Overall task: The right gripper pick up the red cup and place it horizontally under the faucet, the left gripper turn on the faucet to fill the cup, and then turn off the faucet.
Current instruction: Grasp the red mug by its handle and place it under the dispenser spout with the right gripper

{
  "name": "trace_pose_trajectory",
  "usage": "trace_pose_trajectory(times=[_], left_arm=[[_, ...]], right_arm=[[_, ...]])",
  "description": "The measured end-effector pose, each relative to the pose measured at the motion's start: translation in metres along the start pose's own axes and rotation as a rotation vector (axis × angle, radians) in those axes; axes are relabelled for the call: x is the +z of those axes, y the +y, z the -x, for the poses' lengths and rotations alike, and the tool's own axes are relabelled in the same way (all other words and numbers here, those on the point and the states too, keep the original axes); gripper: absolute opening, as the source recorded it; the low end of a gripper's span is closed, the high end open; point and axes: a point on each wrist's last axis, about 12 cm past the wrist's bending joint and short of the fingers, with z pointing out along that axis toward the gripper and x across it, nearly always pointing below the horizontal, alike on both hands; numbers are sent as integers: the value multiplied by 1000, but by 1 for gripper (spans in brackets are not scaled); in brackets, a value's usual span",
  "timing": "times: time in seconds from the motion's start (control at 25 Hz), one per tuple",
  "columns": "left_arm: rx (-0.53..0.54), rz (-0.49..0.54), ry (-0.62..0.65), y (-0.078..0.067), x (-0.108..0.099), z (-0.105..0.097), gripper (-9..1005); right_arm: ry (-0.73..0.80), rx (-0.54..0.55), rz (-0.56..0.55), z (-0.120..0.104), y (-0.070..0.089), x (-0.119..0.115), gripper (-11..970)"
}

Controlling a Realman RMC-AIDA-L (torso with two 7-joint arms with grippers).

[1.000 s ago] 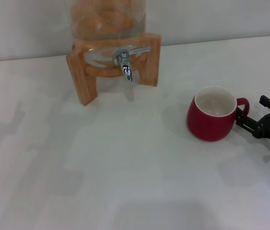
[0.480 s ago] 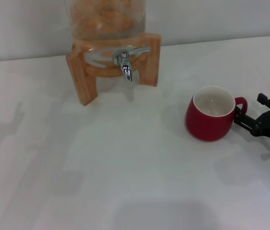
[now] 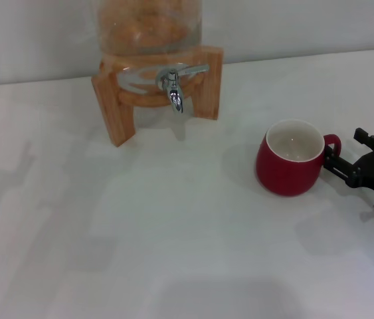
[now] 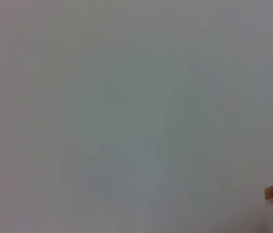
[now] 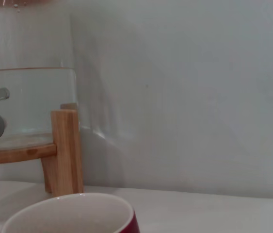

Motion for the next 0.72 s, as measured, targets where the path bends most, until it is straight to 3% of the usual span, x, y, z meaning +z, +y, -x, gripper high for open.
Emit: trace_pose_trajectory(times=[0.08,0.28,0.48,0.72], left_arm=[[0,0,0,0,0,0,832],[0,-1,-2,0,0,0,832],[0,-1,-2,0,0,0,833],[0,0,-2,0,0,0,832]], right_arm=[[0,0,-1,0,0,0,854],[3,-1,-2,-1,0,-1,682],[8,-2,-5,-1,-1,-1,444],[15,-2,-8,-2,-2,-1,328]])
